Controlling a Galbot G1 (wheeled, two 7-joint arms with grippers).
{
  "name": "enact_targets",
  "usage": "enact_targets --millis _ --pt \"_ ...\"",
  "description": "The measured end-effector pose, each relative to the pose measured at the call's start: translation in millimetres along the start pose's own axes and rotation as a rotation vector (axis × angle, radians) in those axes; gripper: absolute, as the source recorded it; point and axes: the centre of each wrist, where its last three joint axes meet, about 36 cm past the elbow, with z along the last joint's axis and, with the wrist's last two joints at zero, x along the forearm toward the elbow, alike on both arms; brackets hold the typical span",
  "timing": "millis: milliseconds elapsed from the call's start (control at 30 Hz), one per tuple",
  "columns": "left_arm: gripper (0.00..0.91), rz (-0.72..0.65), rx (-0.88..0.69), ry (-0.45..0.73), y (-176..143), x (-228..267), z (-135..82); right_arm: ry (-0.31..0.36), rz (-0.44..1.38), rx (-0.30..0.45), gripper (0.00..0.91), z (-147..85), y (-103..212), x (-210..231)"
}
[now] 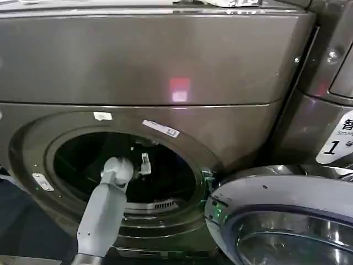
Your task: Grasp the clothes from the dryer.
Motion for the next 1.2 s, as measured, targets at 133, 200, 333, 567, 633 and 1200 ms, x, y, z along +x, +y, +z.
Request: enact_targets --millis 133,200,333,567,633,1200 --pt "0.000 -0.213 0.171 -0.069 -3 11 -11 -0.002 -0.002 -0.002 0.907 0 1 2" --pt "0.000 -0.308 0.252 -0.103 -6 17 -18 -0.003 -0.004 -0.004 0.907 0 2 3" --pt "0.000 -0.467 0.412 -0.155 -10 28 -28 -0.014 -0.004 -0.009 0.907 -1 4 3" --pt "0.000 -0.632 0.632 -0.190 -20 39 -39 -0.021 -0.004 -0.008 0.907 -1 5 4" --pt "0.000 -0.658 0.677 -0.192 -22 41 -41 -0.024 -0.004 -0.008 0.907 -1 6 4" --pt "0.000 -0.705 0.834 -0.203 -24 52 -44 -0.021 0.022 -0.035 0.907 -13 4 3"
